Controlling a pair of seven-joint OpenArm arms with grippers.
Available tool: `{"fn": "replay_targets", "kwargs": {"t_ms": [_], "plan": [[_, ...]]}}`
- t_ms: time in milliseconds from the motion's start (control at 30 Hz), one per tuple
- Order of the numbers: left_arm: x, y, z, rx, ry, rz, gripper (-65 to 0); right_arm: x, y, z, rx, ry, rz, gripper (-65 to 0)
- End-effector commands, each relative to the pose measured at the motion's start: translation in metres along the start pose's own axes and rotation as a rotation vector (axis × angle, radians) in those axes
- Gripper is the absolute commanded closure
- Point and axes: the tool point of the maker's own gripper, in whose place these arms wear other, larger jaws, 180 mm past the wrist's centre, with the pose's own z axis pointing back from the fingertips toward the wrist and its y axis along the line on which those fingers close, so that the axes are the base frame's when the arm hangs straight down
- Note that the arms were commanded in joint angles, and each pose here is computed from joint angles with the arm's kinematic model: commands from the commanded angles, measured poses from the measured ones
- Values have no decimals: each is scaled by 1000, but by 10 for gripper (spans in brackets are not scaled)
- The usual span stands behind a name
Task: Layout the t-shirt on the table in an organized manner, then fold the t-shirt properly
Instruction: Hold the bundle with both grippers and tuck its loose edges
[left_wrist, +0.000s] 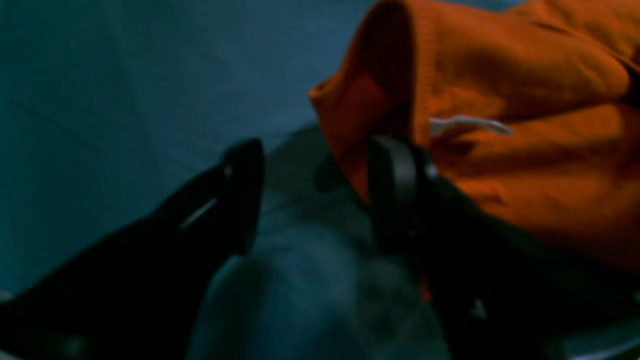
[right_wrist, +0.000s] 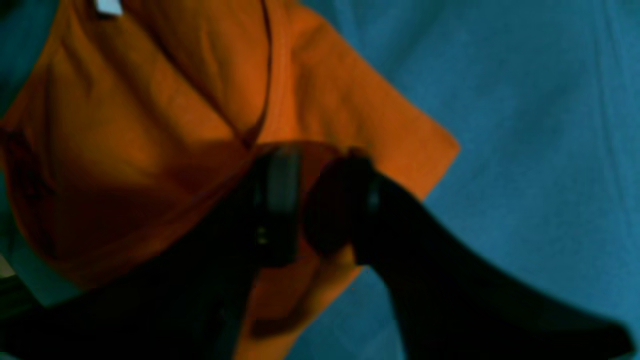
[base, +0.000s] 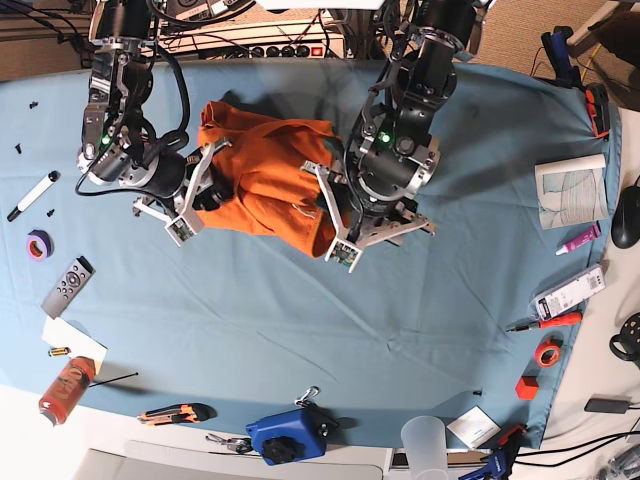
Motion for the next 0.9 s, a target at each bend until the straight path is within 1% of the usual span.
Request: {"fn": "replay_targets", "kwargs": {"t_ms": [0,67,133,200,300,333,433,533,667,800,867], "plan": [[16,-1,4,-2,-52,5,-347,16,-9,6,-22,-44,25,-200],[15,-9,4,-48,-40,25,-346,24,-14,8,-40,-57,22,-200],[16,-24,6,-134,-48,61,-346,32,-30,13,-94,-76,-43,-200],[18,-37,8,-208,-54,92,-346,41,-47,22,-143,-113,-74,-200],[21,-52,12,-298,-63,113,-346,41,-73,39,-221,-140,-140,-200],[21,-57,13,-323,-65,115,-346,36,-79,44,-242,-134,-161,-200],[17,-62,13,-360,-56,143,-346,12,-91,54,-282,-65,-222,-200],[9,-58,11,-381,-49,219,-346,-9,-93,59,-296,-28,-255,-200],[-4,-41,3,-410,-26,340,-346,-34,-81,57,-274,23,-257,-200],[-5,-28,2,-465,-50,432,-346,-48,-72,55,-259,27,-268,-200],[-9,-29,0,-506,-49,465,-346,-52,-71,55,-256,37,-270,-200]]}}
